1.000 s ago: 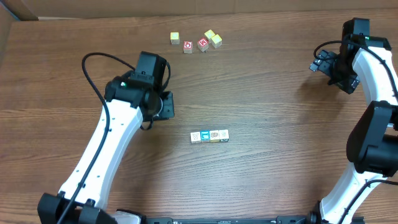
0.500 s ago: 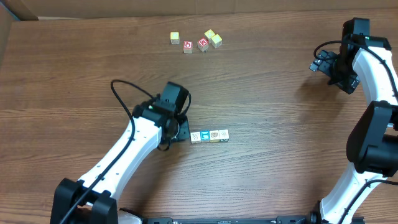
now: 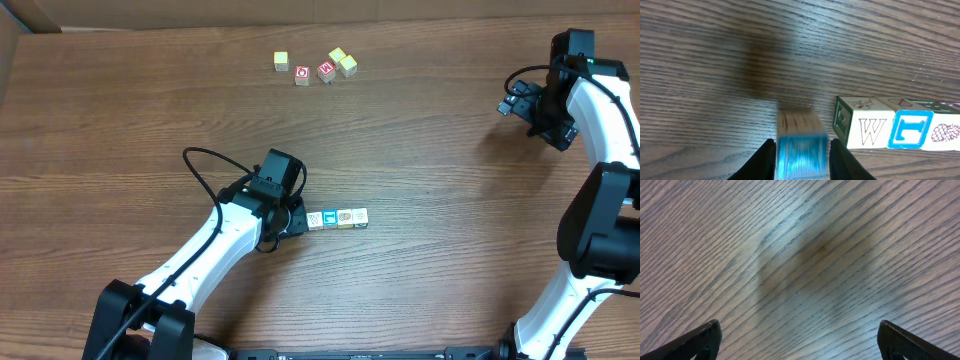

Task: Flip 5 blocks
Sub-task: 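Lower the X block at the left end of the row and release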

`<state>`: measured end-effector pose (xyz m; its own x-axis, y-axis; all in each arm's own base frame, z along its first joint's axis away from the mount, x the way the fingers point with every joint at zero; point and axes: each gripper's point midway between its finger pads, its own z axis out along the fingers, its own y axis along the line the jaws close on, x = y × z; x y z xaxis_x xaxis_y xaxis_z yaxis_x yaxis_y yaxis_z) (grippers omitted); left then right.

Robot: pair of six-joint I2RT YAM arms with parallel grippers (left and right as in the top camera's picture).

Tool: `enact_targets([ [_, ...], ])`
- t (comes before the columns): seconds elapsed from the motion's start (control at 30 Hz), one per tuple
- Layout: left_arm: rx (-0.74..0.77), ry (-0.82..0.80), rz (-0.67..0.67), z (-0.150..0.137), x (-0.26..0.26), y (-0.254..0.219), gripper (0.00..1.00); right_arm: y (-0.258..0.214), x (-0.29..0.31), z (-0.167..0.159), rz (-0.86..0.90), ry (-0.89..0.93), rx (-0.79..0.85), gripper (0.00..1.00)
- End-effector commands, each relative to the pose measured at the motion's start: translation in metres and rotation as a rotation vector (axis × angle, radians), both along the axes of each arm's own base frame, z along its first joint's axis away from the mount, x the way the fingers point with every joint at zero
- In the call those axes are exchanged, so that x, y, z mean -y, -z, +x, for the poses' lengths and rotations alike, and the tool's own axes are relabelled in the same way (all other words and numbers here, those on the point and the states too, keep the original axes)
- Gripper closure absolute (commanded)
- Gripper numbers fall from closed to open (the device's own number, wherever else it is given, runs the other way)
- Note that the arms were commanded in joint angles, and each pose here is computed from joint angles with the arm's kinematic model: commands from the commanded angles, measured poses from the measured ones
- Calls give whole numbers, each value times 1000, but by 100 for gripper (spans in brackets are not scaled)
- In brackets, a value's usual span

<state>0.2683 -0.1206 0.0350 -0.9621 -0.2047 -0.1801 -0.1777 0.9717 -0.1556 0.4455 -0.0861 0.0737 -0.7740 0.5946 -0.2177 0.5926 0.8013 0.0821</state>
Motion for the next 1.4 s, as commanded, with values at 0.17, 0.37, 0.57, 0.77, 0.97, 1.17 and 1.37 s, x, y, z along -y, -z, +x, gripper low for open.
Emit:
enact_targets([
  [0.17,32,-8,12,4,3,1,66,-23,3,6,-19,-3,56,0],
  [0.37,71,-5,41,20,-3,-22,65,-23,3,6,-19,-3,56,0],
  [0.57,142,-4,122,41,-13,-49,85,-23,3,6,-19,-3,56,0],
  [0.77,92,-17,233,29,-34,-32,96,-23,3,6,-19,-3,56,0],
  [0.97,36,-9,259,14,-41,-3,96,-23,3,6,-19,-3,56,0],
  [1.17,-33,4,265,7,-40,18,96,-23,3,6,-19,-3,56,0],
  [1.37,-64,13,227,4,-32,25,96,-23,3,6,-19,-3,56,0],
])
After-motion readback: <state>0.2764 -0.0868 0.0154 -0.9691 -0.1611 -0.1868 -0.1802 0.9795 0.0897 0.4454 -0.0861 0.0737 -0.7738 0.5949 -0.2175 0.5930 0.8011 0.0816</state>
